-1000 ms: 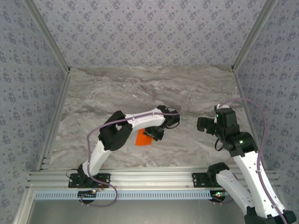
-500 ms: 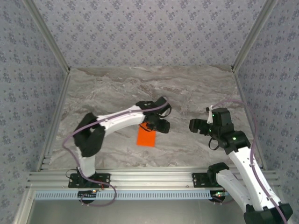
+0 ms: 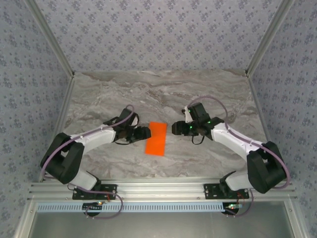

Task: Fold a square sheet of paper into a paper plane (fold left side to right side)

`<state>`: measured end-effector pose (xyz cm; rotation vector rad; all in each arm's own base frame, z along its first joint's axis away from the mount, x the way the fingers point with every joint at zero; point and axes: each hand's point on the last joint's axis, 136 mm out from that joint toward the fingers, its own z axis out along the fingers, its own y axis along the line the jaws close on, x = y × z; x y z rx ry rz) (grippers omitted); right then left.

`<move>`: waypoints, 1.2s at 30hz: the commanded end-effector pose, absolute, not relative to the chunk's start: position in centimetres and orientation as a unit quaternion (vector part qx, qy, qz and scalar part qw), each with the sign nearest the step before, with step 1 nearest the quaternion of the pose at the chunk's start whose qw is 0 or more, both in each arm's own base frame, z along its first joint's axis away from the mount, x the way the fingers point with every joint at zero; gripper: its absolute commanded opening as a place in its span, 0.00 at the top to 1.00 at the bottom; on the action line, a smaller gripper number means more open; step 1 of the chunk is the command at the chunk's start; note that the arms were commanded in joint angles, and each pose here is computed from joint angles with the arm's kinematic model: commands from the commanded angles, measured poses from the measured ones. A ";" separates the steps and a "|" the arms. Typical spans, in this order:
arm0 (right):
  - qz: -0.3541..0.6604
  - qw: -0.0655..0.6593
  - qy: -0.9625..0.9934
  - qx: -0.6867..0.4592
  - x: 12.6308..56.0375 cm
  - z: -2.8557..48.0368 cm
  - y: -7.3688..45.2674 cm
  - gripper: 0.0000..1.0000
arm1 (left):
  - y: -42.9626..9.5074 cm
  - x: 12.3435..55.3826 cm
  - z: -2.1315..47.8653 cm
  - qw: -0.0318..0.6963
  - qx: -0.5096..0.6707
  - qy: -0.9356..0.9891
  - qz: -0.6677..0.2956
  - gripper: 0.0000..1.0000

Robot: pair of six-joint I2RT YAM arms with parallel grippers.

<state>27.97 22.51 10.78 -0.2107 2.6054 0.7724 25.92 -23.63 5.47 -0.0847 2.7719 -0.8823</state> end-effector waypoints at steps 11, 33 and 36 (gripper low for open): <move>0.276 0.235 0.923 -0.126 26.9 11.8 24.4 0.34 | -27.1 26.8 5.3 0.094 -0.030 0.908 -0.407 0.46; 0.052 0.425 0.777 -0.462 17.4 9.0 30.8 0.07 | -26.7 26.5 5.9 0.094 -0.034 0.912 -0.397 0.93; 0.022 0.423 0.768 -0.481 17.6 8.1 32.2 0.06 | -26.8 26.5 6.0 0.093 -0.033 0.911 -0.400 0.93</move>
